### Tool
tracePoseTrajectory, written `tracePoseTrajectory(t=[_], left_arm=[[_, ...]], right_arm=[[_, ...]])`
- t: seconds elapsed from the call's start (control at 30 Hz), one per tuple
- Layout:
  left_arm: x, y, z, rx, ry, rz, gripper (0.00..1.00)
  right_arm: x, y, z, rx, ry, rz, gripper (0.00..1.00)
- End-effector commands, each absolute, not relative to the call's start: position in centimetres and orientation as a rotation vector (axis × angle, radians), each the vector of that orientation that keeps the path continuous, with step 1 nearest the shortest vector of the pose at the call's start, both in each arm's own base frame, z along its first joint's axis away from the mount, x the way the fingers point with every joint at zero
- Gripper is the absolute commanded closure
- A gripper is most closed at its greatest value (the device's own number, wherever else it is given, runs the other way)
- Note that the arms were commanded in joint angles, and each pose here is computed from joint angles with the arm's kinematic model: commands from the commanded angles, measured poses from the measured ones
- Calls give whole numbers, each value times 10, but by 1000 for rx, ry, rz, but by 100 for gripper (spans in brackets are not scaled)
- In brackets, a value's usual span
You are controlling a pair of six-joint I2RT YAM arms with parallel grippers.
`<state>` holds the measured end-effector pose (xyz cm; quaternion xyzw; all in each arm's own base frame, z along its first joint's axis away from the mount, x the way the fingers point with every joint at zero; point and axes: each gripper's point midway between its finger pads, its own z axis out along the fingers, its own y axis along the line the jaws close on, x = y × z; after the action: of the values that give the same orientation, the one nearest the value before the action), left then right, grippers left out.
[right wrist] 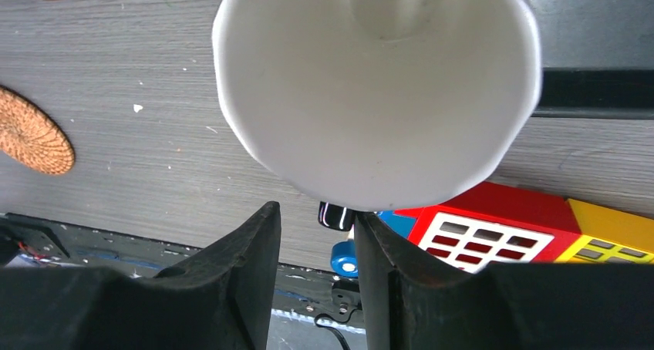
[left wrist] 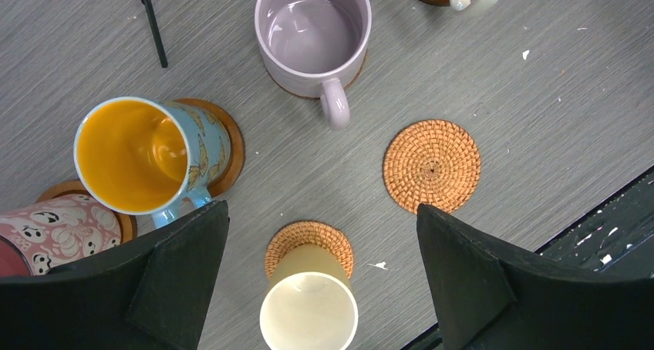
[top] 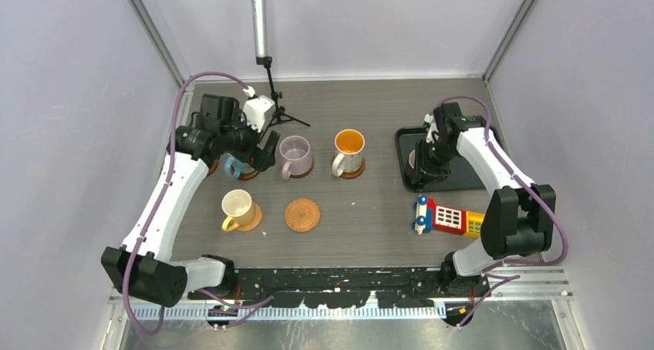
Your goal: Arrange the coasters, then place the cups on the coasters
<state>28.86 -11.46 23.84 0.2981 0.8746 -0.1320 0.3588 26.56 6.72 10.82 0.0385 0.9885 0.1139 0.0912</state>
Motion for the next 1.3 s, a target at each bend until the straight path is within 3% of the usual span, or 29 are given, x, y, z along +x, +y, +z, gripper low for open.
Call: tracePoseTrajectory(t=[0.0,0.37,0.6,0.9,1.1,1.27], left_arm=[[298,-122,258,799,2177,-314,6],[294,-142,257,863,2173,-320,6],[291,-178,256,930,2137,-370,7],[270,-303,246,1061,2055,-567,7],[263,-409,250,1144,1924,-609,7],[256,-484,232,1102,1986,-697,6]], right_arm=[[254,82,121,127,2921,451,52],[251,112,130,122,2863,664,41],[253,126,177,-16,2733,785,39],[277,80,250,106,2511,642,20],[310,4,263,407,2447,517,15],[319,-52,255,650,2412,417,14]])
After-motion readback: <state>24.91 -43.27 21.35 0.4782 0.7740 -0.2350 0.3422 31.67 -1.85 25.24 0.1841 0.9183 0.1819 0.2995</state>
